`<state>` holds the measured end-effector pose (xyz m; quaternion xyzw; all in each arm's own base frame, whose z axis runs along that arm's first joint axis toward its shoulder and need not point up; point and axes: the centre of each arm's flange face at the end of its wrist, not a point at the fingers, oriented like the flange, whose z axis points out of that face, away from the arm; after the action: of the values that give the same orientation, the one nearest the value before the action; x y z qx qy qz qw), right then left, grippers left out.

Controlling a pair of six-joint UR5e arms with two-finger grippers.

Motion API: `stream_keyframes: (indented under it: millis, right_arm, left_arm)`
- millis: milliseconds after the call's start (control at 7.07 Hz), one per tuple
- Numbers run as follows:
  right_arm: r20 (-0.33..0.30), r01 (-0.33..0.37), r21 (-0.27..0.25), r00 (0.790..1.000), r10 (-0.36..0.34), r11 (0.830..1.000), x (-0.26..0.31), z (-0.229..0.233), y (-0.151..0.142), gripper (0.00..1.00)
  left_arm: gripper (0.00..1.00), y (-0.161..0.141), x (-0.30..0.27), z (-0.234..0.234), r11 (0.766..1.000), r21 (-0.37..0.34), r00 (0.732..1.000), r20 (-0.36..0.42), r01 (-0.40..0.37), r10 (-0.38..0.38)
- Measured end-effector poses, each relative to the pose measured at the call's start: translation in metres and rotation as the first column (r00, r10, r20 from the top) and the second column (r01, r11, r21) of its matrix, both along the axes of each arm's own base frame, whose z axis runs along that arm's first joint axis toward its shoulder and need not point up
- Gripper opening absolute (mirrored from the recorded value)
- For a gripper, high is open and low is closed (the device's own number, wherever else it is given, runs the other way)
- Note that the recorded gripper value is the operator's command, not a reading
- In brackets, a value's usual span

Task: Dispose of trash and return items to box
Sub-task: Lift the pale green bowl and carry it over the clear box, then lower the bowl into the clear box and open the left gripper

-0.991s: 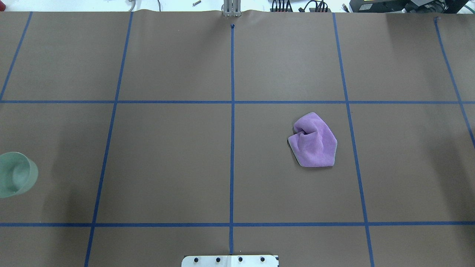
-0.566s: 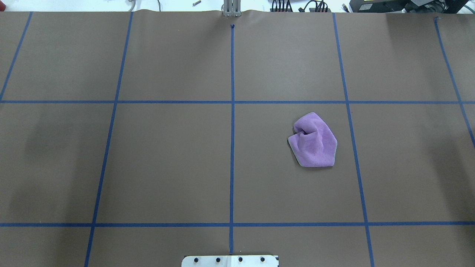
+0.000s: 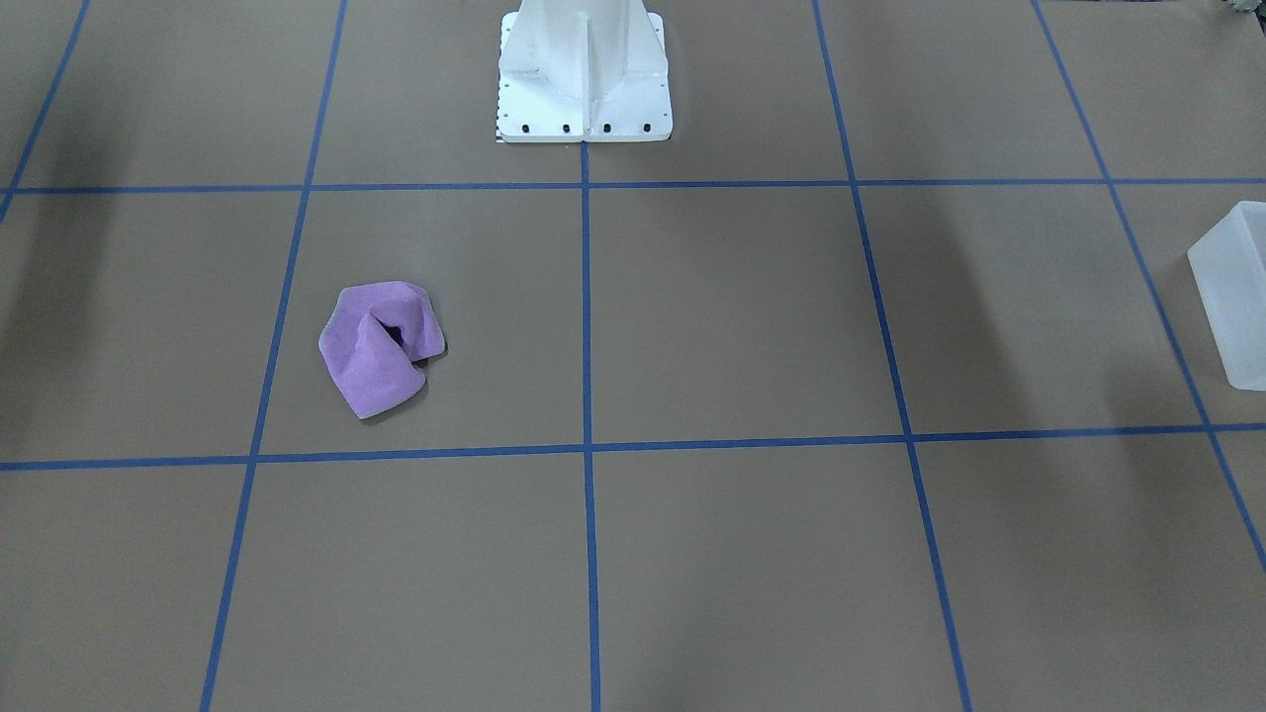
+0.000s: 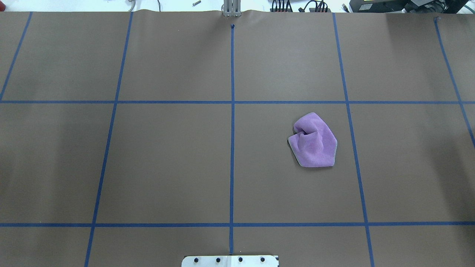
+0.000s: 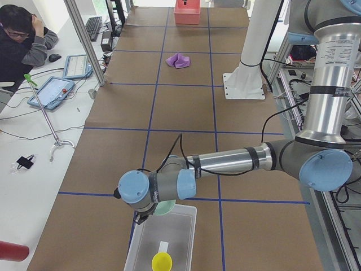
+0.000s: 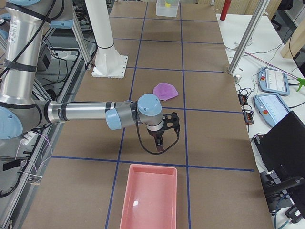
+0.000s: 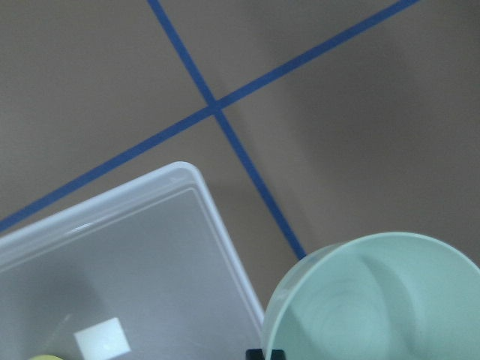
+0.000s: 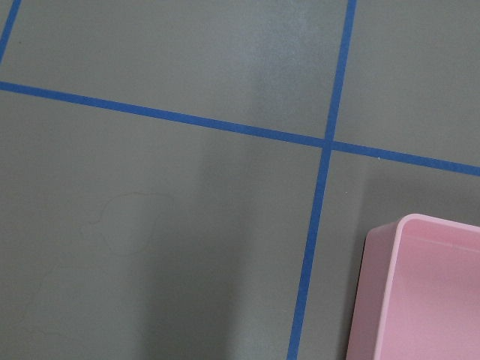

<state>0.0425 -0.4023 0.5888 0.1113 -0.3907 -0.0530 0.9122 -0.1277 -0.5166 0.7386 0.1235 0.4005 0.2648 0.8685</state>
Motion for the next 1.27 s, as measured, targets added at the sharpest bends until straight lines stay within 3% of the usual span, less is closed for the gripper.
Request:
stream_keyframes:
  millis: [142,425,991,1132,1274]
  right_arm:
    - [0.000,0.000,0.000,1.000,0.000,1.000,0.000,0.000,0.000,1.00]
    - [0.000,0.000,0.006,1.000,0.000,1.000,0.000,-0.002,-0.004,1.00]
    - [-0.001,0.001,0.007,1.000,0.000,1.000,0.000,-0.001,-0.007,1.00]
    - [-0.001,0.000,0.007,1.000,0.000,1.000,0.000,-0.001,-0.007,1.00]
    - [-0.002,0.000,0.007,1.000,0.000,1.000,0.000,-0.001,-0.007,1.00]
  left_arm:
    - [0.00,-0.011,-0.007,0.025,1.000,0.015,1.000,-0.001,-0.011,0.011]
    - [0.00,-0.004,-0.007,0.063,1.000,0.029,1.000,0.003,0.000,0.000]
    - [0.00,0.031,0.049,0.115,0.988,0.023,0.988,0.038,0.150,-0.151]
    - [0.89,0.030,0.060,0.115,0.987,0.021,0.986,0.041,0.160,-0.161]
    - [0.98,0.027,0.064,0.113,0.986,0.025,0.986,0.042,0.163,-0.164]
